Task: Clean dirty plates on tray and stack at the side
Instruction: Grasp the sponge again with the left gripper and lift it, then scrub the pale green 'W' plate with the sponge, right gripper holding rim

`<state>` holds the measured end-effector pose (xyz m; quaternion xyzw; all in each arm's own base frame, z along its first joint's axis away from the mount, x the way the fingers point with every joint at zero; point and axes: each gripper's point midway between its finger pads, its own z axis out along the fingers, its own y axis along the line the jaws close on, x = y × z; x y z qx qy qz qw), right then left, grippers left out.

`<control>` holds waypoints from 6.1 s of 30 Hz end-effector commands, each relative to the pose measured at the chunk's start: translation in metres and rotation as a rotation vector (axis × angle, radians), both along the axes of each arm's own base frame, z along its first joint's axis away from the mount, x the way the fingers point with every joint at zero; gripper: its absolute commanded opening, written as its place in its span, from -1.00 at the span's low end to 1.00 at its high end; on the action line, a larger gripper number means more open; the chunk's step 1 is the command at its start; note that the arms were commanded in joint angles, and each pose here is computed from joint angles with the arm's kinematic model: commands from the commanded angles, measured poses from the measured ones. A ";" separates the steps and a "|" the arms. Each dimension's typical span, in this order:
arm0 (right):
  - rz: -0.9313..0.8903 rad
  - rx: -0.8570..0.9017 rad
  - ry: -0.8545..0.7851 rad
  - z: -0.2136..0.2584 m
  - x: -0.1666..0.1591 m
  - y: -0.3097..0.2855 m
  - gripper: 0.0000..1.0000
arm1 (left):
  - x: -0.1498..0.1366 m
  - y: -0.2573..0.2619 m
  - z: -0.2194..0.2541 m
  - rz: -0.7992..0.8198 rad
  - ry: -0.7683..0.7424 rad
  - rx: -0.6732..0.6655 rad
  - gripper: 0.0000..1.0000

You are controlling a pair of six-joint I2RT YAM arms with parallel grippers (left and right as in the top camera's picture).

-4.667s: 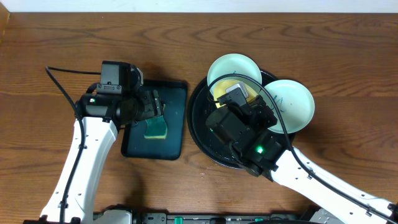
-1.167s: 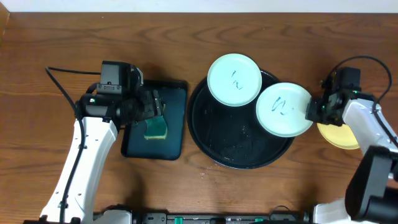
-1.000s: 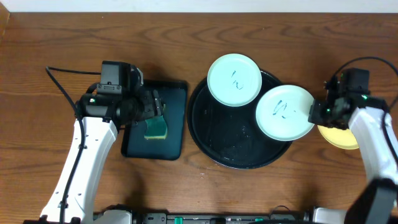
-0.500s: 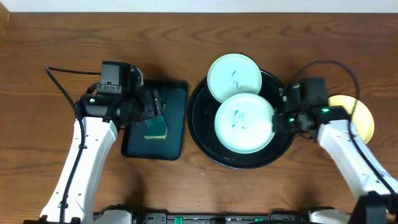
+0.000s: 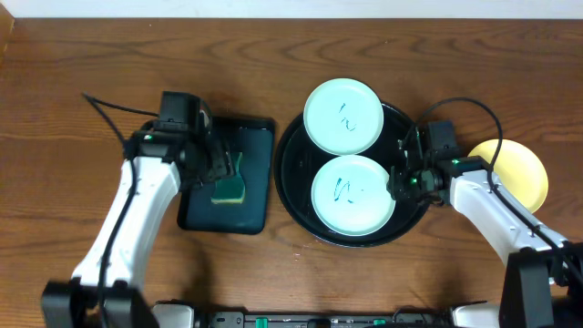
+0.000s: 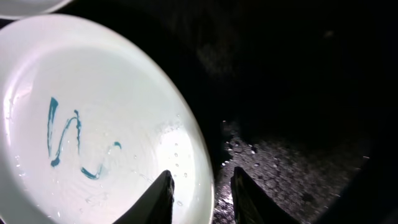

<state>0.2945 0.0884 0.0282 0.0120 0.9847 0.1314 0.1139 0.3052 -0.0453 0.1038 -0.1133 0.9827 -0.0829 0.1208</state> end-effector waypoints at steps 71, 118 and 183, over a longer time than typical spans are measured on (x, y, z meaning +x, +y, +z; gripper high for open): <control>-0.002 0.000 -0.145 0.063 0.005 -0.002 -0.59 | -0.017 -0.022 -0.089 -0.037 0.168 0.058 -0.14; -0.038 -0.067 -0.074 0.044 0.001 -0.013 -0.67 | 0.017 -0.030 -0.024 -0.026 0.065 0.020 -0.85; 0.030 -0.071 0.144 -0.031 -0.010 -0.007 -0.97 | -0.013 -0.215 -0.129 -0.252 0.183 0.017 -0.85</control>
